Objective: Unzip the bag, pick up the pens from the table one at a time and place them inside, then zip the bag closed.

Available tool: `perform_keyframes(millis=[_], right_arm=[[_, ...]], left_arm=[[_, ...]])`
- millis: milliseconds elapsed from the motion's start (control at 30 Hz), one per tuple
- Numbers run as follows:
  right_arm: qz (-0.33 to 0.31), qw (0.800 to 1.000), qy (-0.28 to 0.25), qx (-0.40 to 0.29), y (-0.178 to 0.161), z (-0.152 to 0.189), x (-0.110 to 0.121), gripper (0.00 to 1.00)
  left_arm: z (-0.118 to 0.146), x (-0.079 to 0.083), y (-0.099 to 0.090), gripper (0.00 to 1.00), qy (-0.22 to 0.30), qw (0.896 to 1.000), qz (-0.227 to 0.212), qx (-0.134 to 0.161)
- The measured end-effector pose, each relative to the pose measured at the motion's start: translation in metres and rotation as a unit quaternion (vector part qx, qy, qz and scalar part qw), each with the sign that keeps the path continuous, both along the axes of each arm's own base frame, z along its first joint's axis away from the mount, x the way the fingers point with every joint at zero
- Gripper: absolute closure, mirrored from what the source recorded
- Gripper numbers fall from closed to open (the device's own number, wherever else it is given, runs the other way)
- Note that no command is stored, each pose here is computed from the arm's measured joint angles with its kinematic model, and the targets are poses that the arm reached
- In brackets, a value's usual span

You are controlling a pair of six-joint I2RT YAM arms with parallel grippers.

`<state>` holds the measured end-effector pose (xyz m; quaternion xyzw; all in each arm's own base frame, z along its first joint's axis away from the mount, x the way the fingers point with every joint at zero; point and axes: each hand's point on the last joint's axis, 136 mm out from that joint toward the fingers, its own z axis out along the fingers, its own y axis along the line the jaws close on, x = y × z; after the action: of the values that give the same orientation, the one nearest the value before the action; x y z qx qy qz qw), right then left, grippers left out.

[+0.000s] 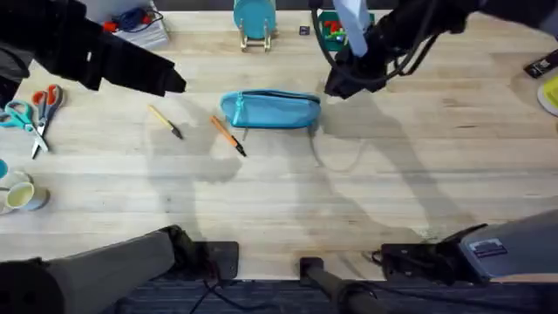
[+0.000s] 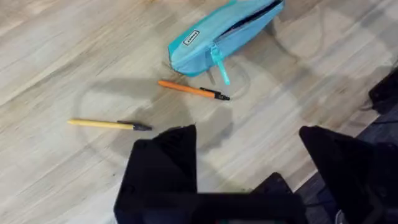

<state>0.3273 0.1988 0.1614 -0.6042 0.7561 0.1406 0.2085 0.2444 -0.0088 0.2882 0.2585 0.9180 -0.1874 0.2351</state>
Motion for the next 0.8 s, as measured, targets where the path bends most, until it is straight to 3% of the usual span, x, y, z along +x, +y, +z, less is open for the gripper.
perform_keyframes(millis=[467,800], right_arm=[[0.043,0.998,0.003,0.048,0.026,-0.023,0.017,0.972],[0.055,0.996,0.008,0.065,0.032,-0.021,0.013,0.972]], left_arm=[[0.000,0.000,0.000,0.006,0.000,1.000,0.000,0.000],[0.000,0.000,0.000,0.006,0.000,1.000,0.000,0.000]])
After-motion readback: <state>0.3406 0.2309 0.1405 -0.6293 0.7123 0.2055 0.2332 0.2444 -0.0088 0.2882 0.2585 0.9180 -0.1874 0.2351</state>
